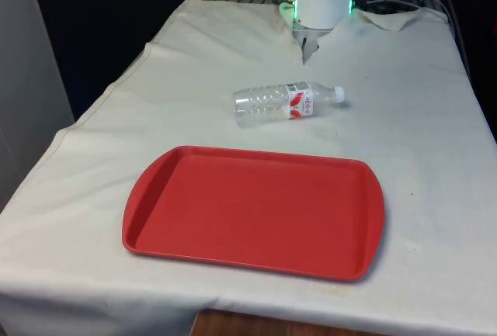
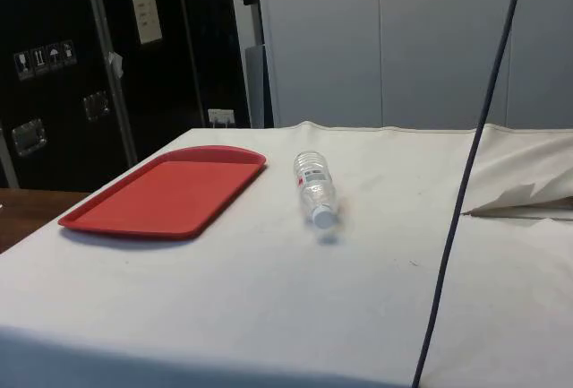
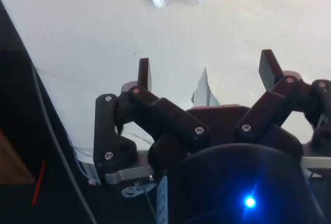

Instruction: Place the bottle upright on the tray.

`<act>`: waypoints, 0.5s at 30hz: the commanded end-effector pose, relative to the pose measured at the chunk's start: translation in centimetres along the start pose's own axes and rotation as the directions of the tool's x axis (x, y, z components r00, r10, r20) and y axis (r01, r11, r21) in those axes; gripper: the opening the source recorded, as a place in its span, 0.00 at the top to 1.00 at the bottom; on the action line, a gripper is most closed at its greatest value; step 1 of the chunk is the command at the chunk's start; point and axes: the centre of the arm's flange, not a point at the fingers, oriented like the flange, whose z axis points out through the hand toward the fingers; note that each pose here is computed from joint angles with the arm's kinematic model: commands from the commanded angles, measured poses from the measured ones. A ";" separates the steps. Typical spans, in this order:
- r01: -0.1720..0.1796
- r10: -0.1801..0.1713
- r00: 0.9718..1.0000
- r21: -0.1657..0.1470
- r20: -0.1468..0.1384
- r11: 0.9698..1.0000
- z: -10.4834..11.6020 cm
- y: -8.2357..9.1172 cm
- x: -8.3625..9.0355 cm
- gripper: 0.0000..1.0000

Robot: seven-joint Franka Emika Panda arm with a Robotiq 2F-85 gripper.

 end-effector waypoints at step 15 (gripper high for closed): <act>-0.010 0.010 1.000 -0.008 -0.014 1.000 -0.1 -0.9 -3.8 0.00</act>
